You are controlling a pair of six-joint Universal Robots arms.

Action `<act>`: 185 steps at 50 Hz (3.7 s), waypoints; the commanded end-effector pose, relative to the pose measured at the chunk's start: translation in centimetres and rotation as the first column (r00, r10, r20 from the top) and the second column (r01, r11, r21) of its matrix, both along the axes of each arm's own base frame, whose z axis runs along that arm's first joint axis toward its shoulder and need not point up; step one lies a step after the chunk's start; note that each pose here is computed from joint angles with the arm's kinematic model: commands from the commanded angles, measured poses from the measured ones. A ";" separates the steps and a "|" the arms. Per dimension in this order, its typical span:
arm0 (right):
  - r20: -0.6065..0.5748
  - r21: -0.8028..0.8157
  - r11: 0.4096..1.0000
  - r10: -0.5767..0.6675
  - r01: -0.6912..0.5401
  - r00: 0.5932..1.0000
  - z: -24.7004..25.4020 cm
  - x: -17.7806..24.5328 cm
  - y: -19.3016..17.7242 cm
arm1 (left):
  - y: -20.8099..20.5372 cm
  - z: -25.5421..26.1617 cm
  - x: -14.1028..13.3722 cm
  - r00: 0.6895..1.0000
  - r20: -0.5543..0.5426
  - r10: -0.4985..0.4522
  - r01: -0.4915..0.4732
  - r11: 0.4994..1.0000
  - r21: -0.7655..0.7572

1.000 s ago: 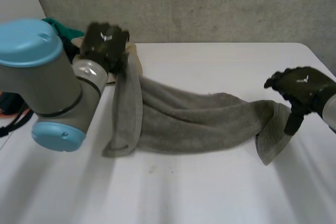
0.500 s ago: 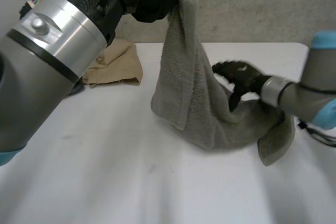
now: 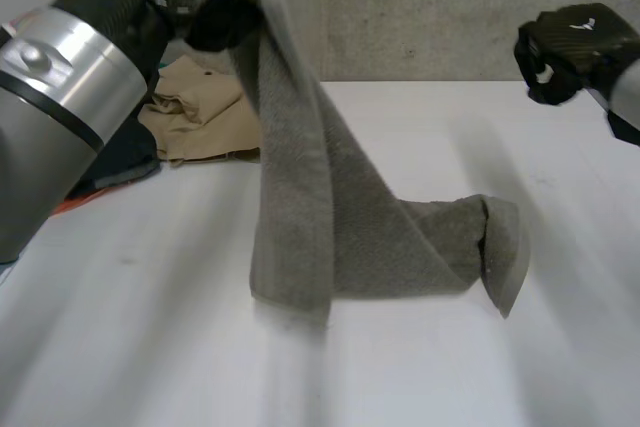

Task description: Fold the laundry.

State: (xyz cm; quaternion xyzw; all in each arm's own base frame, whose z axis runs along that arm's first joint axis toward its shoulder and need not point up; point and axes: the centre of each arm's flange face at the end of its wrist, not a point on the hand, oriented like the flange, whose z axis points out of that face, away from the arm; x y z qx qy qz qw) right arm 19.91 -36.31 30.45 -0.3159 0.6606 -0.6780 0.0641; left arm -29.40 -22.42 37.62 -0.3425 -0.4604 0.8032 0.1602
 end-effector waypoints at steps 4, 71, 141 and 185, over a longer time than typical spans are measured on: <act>-0.198 0.185 0.982 0.069 -0.032 0.978 -4.1 -1.0 4.1 | -1.5 -5.0 -0.7 0.997 0.074 -0.004 -0.006 0.992 0.128; -0.124 0.218 0.956 0.229 -0.199 0.965 -8.0 4.5 2.5 | 1.2 3.7 0.6 0.999 -0.045 0.003 -0.008 0.994 -0.105; -0.006 -0.248 0.951 -0.195 0.187 0.981 -3.0 3.3 -0.8 | -11.0 -3.5 -2.5 0.962 -0.017 0.271 -0.270 0.944 -0.188; -0.259 0.395 0.919 0.091 0.020 0.962 -8.5 2.0 5.9 | -5.3 -13.8 -0.4 0.954 0.214 0.212 -0.234 0.969 0.081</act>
